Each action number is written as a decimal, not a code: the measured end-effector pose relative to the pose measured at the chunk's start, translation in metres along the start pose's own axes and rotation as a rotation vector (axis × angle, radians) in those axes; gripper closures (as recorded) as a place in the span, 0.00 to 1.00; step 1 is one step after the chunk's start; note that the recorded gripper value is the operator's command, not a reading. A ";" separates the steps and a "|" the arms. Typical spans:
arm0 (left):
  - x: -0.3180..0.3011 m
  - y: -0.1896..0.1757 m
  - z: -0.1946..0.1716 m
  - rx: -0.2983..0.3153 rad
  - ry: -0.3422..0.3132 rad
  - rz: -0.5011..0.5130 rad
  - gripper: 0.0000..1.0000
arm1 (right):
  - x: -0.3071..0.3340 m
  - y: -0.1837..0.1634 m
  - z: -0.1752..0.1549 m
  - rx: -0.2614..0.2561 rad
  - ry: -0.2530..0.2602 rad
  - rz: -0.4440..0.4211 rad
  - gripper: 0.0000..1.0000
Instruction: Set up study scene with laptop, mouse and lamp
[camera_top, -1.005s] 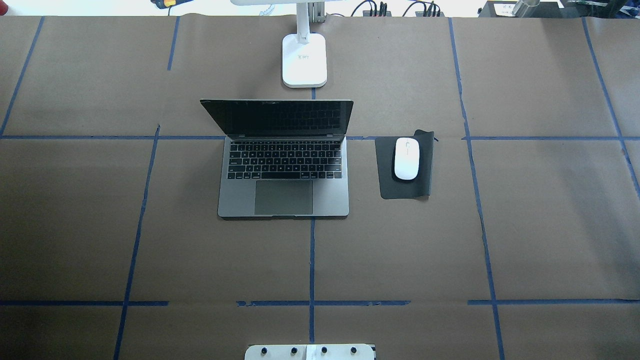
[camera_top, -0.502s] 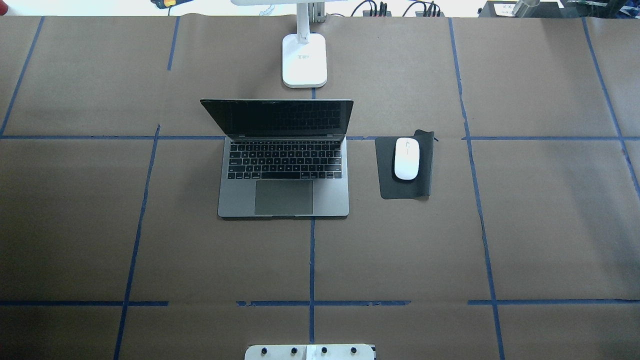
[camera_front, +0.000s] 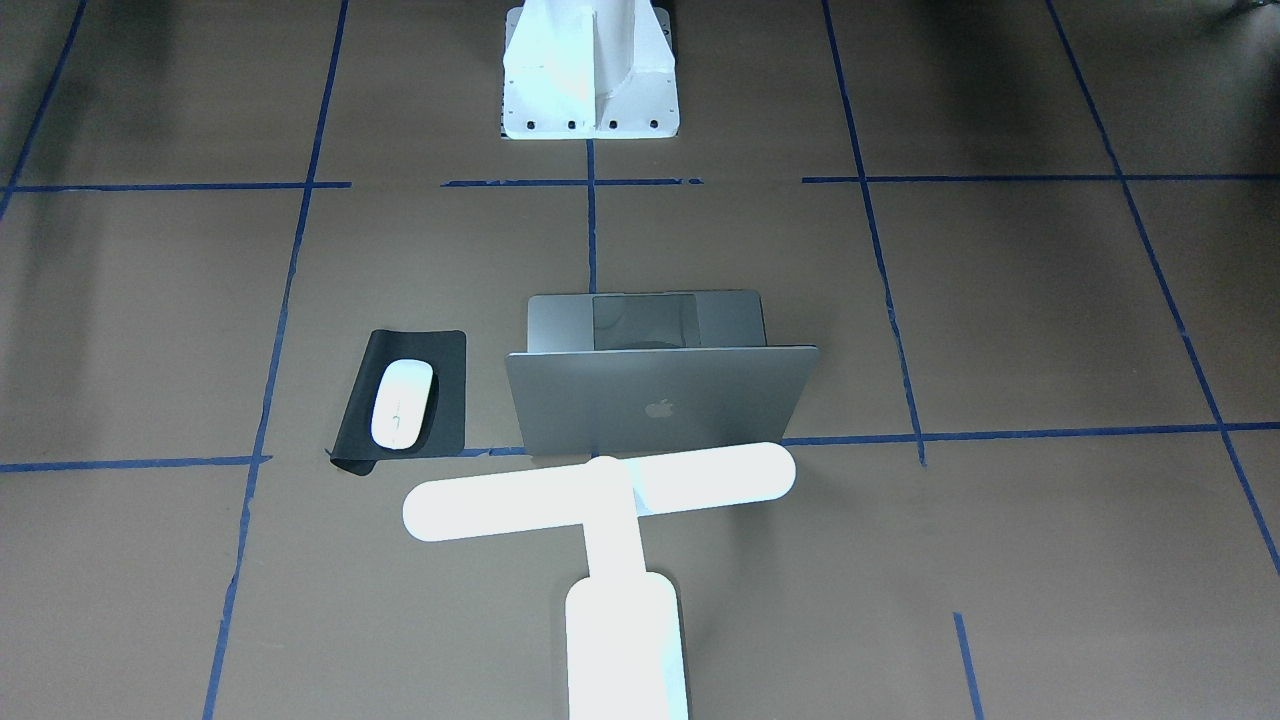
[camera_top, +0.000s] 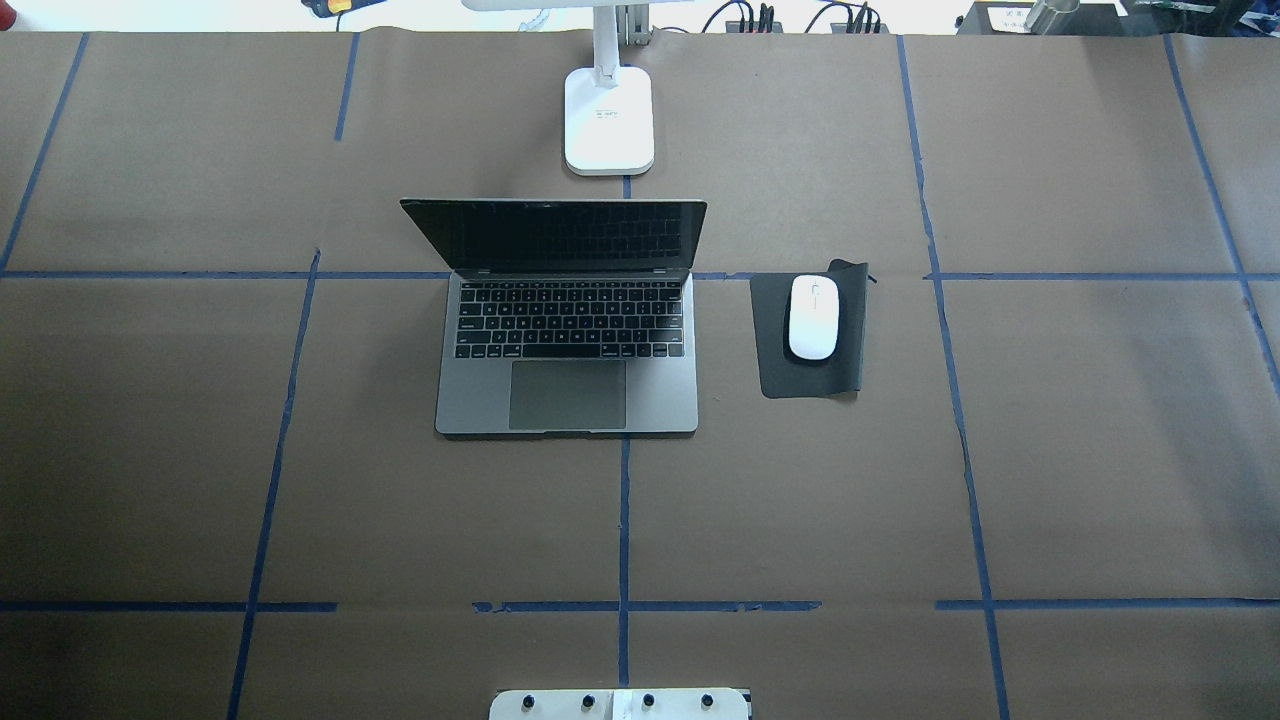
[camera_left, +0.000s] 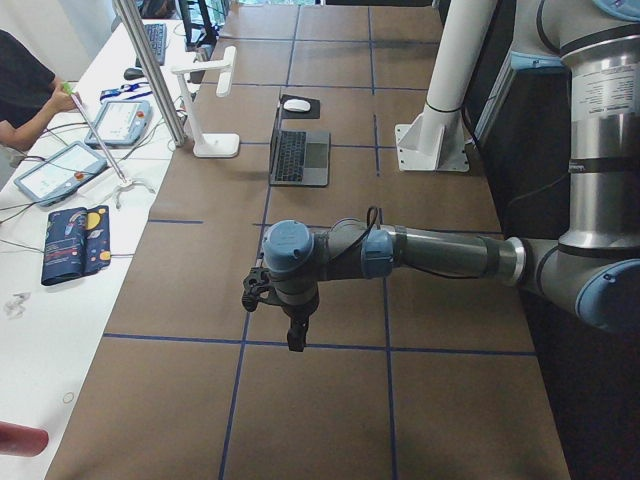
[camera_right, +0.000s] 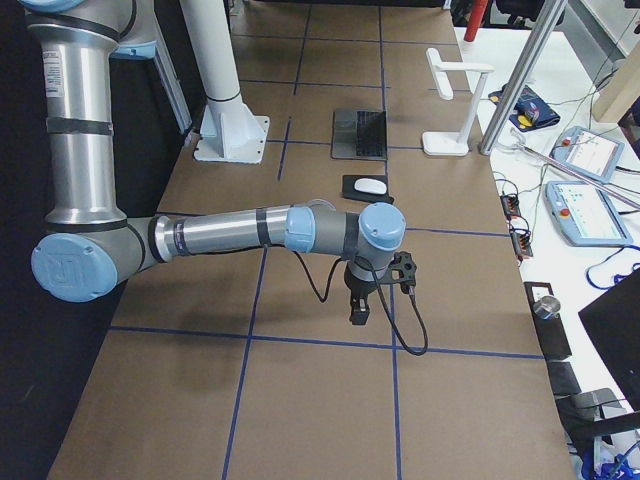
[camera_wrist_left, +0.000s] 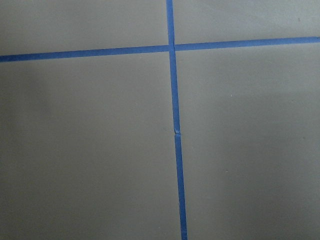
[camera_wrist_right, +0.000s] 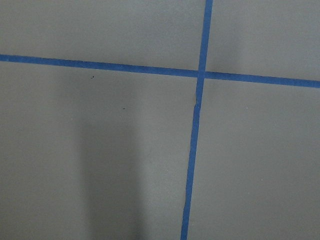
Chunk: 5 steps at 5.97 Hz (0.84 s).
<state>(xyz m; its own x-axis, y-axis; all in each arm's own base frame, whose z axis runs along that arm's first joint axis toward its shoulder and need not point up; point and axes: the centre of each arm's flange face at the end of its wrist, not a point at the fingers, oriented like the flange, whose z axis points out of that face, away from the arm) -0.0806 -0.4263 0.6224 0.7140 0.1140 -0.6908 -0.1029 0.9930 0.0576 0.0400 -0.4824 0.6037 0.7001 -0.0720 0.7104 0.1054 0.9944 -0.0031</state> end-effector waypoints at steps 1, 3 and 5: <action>0.000 0.006 0.001 -0.004 -0.004 -0.001 0.00 | 0.001 0.000 0.001 0.008 -0.008 -0.005 0.00; -0.001 0.006 0.007 -0.007 0.029 -0.011 0.00 | 0.006 0.009 0.008 0.001 -0.013 0.000 0.00; 0.001 0.005 0.006 -0.005 0.033 -0.007 0.00 | 0.009 0.011 0.011 -0.006 -0.013 0.010 0.00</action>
<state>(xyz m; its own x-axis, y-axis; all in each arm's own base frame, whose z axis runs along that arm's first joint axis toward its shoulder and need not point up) -0.0762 -0.4209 0.6261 0.6919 0.1060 -0.7142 -0.1015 0.9936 0.0491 0.0400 -0.4710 0.6180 0.6917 -0.0614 0.7195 0.1026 0.9946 -0.0138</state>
